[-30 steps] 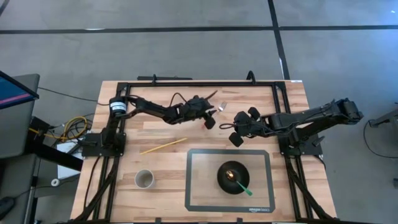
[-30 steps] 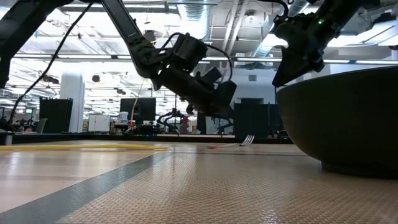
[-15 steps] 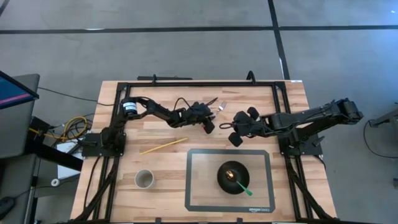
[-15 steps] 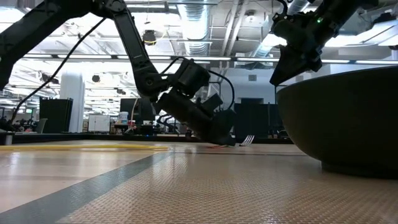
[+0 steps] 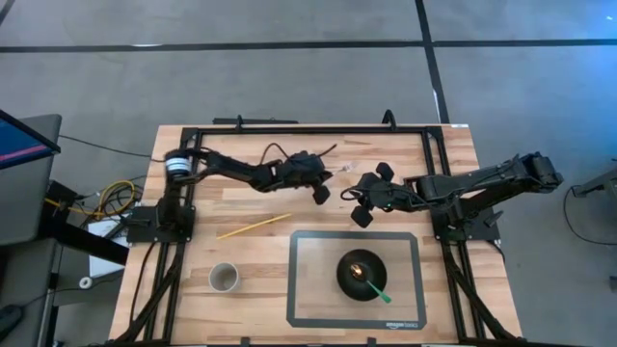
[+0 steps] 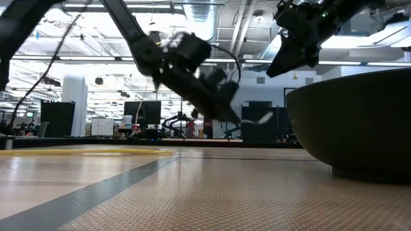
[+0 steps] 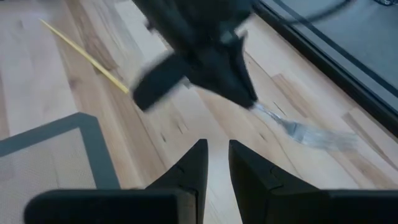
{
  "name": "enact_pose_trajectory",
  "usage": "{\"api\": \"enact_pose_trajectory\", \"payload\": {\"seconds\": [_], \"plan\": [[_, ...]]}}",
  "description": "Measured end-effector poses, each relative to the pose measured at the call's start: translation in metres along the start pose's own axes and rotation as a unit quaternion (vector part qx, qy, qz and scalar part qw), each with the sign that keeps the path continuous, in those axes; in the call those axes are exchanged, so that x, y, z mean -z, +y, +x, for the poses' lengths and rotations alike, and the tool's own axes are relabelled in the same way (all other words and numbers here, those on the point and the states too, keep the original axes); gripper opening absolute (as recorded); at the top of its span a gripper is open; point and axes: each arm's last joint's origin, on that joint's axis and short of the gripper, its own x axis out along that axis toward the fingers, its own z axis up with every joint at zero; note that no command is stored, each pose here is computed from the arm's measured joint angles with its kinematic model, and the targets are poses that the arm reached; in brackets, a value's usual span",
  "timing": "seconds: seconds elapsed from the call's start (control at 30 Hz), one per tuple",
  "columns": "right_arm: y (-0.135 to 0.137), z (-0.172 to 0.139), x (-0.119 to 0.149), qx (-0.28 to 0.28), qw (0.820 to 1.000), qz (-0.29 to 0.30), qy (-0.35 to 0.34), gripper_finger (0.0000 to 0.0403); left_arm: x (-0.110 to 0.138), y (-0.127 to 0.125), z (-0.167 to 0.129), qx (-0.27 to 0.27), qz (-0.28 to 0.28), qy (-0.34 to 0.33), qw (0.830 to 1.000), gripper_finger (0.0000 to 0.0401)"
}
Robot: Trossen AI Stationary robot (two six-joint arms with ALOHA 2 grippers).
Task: Pick & Place Utensil
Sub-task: Put the orange fork into the black bowl
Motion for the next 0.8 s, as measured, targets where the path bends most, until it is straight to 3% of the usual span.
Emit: {"api": "enact_pose_trajectory", "payload": {"seconds": [0.27,0.5,0.67,0.8], "plan": [[0.0,0.0,0.001,-0.007,1.0,-0.001,0.005,0.0058,-0.015,-0.02,-0.093,0.04,0.036,0.027,0.998,0.0013],[0.011,-0.004,0.007,-0.147,0.987,-0.006,0.067,0.0058,-0.02,-0.056,-0.179,0.172,0.04,0.035,0.984,0.0014],[0.025,-0.015,0.023,-0.185,0.973,0.003,0.134,0.0058,-0.028,-0.091,-0.204,0.237,0.046,0.014,0.97,0.0012],[0.039,-0.03,0.039,-0.186,0.965,0.027,0.184,0.0058,-0.024,-0.116,-0.192,0.253,0.065,0.039,0.964,0.0012]]}}
